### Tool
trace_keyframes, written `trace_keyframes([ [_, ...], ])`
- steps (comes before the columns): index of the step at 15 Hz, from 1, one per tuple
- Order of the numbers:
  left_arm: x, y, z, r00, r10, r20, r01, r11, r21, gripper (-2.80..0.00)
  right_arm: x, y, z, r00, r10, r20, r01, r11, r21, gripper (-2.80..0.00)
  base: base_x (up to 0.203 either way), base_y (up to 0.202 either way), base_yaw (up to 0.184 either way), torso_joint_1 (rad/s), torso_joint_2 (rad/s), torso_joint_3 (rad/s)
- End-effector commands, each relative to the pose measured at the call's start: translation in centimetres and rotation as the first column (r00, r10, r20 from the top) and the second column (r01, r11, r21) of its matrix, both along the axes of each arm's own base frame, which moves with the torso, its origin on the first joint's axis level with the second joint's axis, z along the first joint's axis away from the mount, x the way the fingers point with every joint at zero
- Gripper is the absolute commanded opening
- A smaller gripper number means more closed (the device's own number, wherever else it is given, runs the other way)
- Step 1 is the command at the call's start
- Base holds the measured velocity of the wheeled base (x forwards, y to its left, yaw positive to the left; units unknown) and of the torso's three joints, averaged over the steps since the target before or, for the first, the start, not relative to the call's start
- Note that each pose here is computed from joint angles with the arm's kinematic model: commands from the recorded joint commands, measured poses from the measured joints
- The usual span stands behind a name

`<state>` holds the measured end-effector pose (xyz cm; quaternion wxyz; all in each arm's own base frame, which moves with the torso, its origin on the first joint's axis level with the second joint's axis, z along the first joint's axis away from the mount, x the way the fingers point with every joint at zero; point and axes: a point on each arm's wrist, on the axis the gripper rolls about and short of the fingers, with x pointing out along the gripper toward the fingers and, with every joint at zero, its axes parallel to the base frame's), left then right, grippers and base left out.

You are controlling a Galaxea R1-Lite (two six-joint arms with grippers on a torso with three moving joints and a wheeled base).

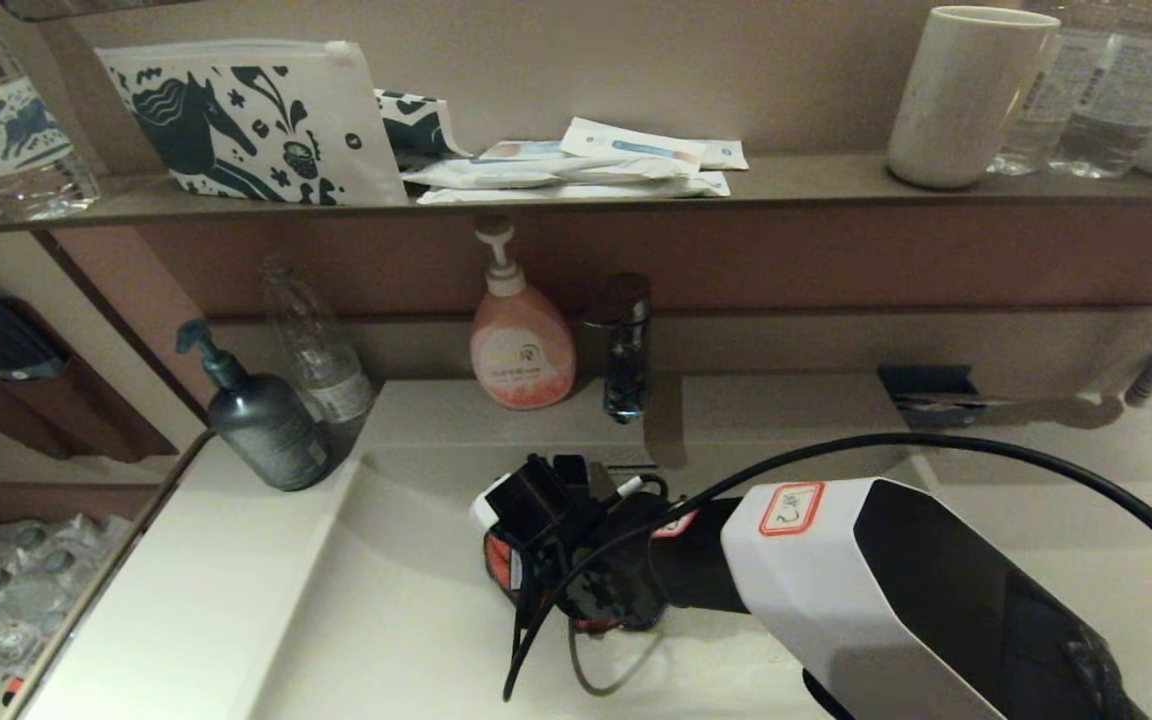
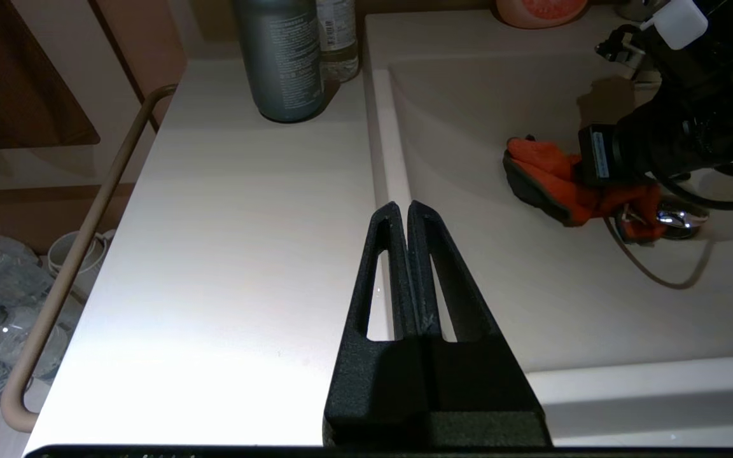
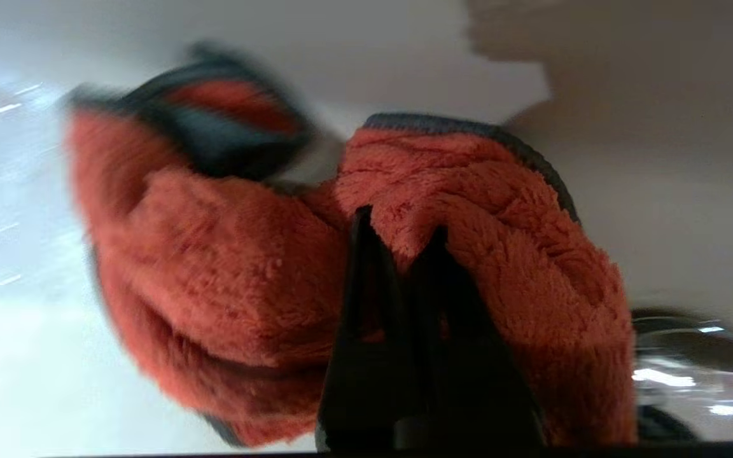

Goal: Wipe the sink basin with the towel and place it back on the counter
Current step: Wipe the sink

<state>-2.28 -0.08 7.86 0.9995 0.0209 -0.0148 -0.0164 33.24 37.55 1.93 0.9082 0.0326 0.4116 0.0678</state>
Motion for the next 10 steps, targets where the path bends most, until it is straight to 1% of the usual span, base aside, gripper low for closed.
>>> trace_keyframes([
  [1, 0.0, 0.0, 0.0, 1.0, 0.0, 0.0, 0.0, 1.0, 0.0, -2.8, 0.6, -1.3, -0.3, 0.999, -0.034, -0.018, 0.033, 0.999, -0.031, -2.8, 0.0, 0.0, 0.0, 0.0, 0.0, 0.0],
  [4, 0.0, 0.0, 0.0, 1.0, 0.0, 0.0, 0.0, 1.0, 0.0, -2.8, 0.3, -3.2, -0.3, 0.997, -0.07, -0.034, 0.066, 0.993, -0.099, -2.8, 0.0, 0.0, 0.0, 0.0, 0.0, 0.0],
  [7, 0.0, 0.0, 0.0, 1.0, 0.0, 0.0, 0.0, 1.0, 0.0, -2.8, -0.9, -6.4, 0.0, 0.992, -0.102, -0.072, 0.087, 0.979, -0.187, -2.8, 0.0, 0.0, 0.0, 0.0, 0.0, 0.0],
  [10, 0.0, 0.0, 0.0, 1.0, 0.0, 0.0, 0.0, 1.0, 0.0, -2.8, -2.1, -9.4, 0.7, 0.986, -0.136, -0.099, 0.109, 0.965, -0.239, -2.8, 0.0, 0.0, 0.0, 0.0, 0.0, 0.0],
])
